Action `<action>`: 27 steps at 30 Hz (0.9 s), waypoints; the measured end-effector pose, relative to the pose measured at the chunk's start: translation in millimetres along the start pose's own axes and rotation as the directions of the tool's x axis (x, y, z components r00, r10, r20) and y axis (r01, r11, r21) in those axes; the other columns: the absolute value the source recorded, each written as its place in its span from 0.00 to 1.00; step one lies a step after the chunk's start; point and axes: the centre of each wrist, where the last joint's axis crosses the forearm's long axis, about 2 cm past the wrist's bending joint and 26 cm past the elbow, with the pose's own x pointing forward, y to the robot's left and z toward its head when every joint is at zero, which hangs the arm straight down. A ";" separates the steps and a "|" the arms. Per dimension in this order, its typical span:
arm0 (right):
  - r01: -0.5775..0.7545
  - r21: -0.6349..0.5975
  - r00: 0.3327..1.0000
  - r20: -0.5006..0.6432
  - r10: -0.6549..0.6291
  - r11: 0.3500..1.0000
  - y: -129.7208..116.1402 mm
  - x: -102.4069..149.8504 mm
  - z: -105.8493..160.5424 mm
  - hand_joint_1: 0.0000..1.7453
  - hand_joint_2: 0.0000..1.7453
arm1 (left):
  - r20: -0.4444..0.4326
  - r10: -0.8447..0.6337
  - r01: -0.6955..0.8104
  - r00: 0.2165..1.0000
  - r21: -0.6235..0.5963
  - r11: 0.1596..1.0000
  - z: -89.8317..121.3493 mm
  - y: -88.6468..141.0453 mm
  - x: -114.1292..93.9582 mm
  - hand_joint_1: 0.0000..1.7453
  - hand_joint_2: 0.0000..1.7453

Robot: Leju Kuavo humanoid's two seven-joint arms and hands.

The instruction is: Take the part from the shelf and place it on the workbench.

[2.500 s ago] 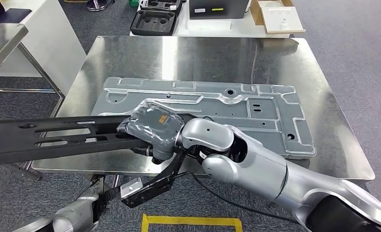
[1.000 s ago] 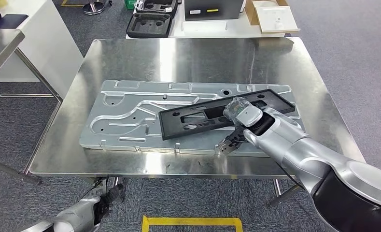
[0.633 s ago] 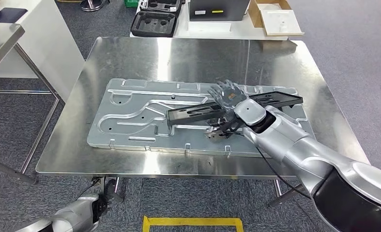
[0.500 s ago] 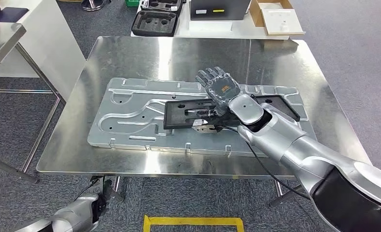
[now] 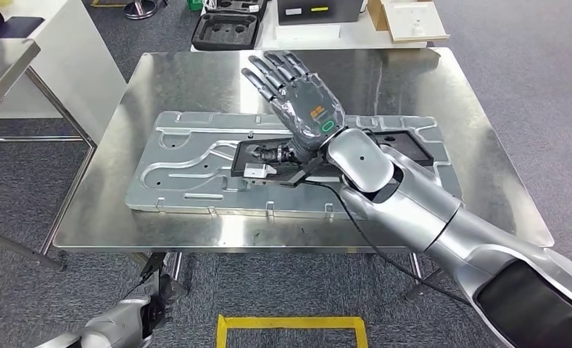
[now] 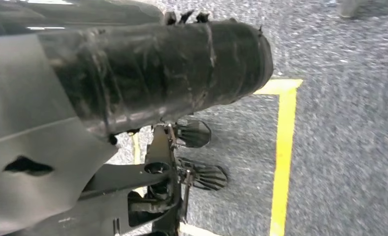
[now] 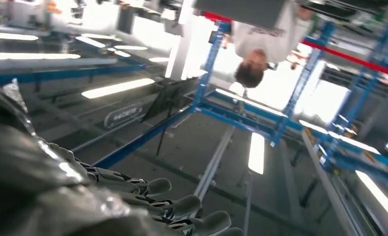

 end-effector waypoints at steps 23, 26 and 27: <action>0.667 -0.413 0.695 0.044 -0.718 0.620 6.7 72.4 98.5 0.00 0.00 | 0.000 0.077 -0.077 0.997 0.020 0.997 -1.9 3.9 -6.3 0.00 0.00; 0.727 -0.427 0.572 -0.055 -0.819 0.537 27.2 81.6 125.8 0.00 0.00 | -0.003 0.094 -0.094 0.996 0.029 0.995 -3.1 5.2 -11.4 0.00 0.00; 0.757 -0.438 0.494 -0.103 -0.863 0.485 36.0 82.3 134.1 0.00 0.00 | 0.000 0.101 -0.101 0.995 0.031 0.994 -3.2 5.6 -12.0 0.00 0.00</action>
